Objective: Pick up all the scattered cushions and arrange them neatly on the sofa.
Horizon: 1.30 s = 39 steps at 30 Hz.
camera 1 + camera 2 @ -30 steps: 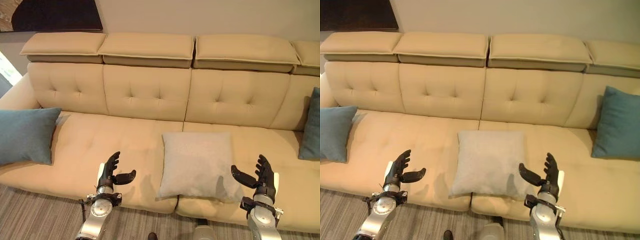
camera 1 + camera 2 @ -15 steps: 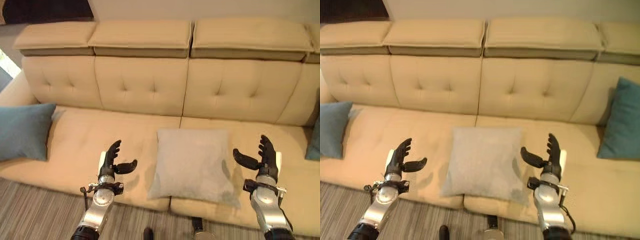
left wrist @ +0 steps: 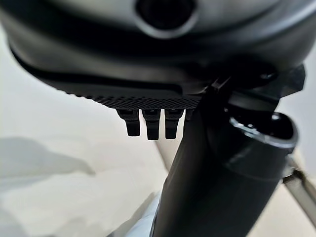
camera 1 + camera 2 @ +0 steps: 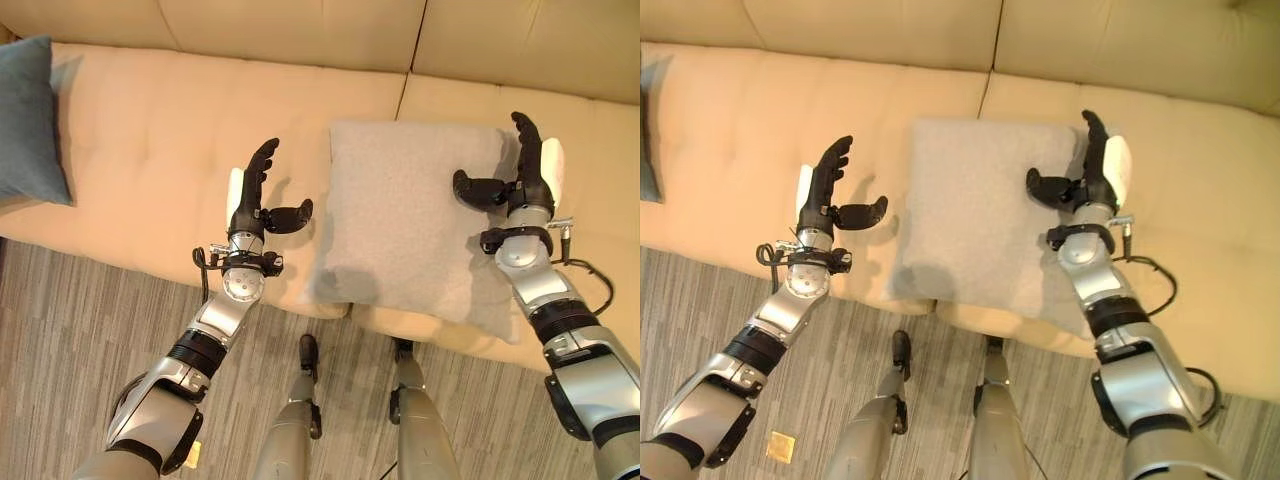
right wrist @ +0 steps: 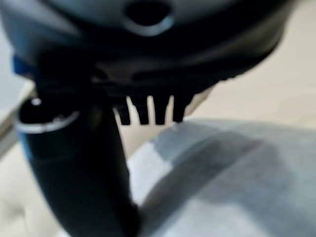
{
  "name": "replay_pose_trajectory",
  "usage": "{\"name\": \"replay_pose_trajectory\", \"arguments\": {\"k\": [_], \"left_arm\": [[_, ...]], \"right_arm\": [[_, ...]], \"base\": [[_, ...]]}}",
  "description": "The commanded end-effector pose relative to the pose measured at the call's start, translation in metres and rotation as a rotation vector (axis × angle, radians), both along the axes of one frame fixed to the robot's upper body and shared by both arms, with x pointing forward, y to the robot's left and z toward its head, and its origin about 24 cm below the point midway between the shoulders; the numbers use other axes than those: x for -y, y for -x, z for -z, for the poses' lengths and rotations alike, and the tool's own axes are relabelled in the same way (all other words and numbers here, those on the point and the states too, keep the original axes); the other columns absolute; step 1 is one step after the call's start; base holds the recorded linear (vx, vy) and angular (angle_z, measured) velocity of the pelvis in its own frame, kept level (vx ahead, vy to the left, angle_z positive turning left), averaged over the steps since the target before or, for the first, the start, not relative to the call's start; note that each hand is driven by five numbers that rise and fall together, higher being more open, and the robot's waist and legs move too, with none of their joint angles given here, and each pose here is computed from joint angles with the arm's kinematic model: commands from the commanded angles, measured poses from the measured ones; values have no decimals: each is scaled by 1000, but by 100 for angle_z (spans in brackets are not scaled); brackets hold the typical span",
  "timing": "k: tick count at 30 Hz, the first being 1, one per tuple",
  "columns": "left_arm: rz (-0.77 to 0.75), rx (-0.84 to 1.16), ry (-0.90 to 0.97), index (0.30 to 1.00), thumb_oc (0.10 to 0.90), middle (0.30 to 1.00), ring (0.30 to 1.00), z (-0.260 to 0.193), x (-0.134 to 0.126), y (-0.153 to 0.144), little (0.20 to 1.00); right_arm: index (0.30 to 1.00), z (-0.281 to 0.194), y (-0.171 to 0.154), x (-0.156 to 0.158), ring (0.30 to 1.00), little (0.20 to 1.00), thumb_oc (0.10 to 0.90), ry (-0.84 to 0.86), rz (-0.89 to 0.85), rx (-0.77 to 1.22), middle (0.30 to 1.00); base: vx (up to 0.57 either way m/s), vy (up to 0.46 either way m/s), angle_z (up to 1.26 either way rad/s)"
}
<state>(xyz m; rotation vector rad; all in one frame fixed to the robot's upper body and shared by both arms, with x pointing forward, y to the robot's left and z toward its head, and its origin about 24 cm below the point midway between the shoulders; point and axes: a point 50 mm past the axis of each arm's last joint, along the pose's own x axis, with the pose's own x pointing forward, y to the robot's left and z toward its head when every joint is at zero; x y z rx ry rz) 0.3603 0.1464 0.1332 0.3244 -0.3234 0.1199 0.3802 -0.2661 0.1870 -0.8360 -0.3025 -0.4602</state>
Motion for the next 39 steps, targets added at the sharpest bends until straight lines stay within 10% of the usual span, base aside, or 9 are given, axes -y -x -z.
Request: {"name": "replay_pose_trajectory", "arguments": {"k": [1,2,13,23,39], "left_arm": [[45,191,19,900,800,900,900,-38,-4,2,900],[45,173,14,900,800,900,900,-32,-4,3,900],[-13,38,-19,900,800,900,900,11,-21,15,900],[-113,69,-79,900,800,900,900,15,-56,41,900],[-147,-32,51,900,800,900,900,44,-72,56,900]], "right_arm": [[460,-19,-8,-1,460,460,507,262,-9,-84,460],[300,-12,-8,-1,300,300,400,304,-17,-132,300],[300,60,19,-4,300,300,400,387,-104,-308,300],[300,15,68,-41,300,300,400,305,-385,51,300],[300,-4,131,-84,300,300,400,280,-844,85,300]], "base": [[0,0,0],[0,0,0],[40,-10,11],[110,-8,2],[69,20,-2]]}}
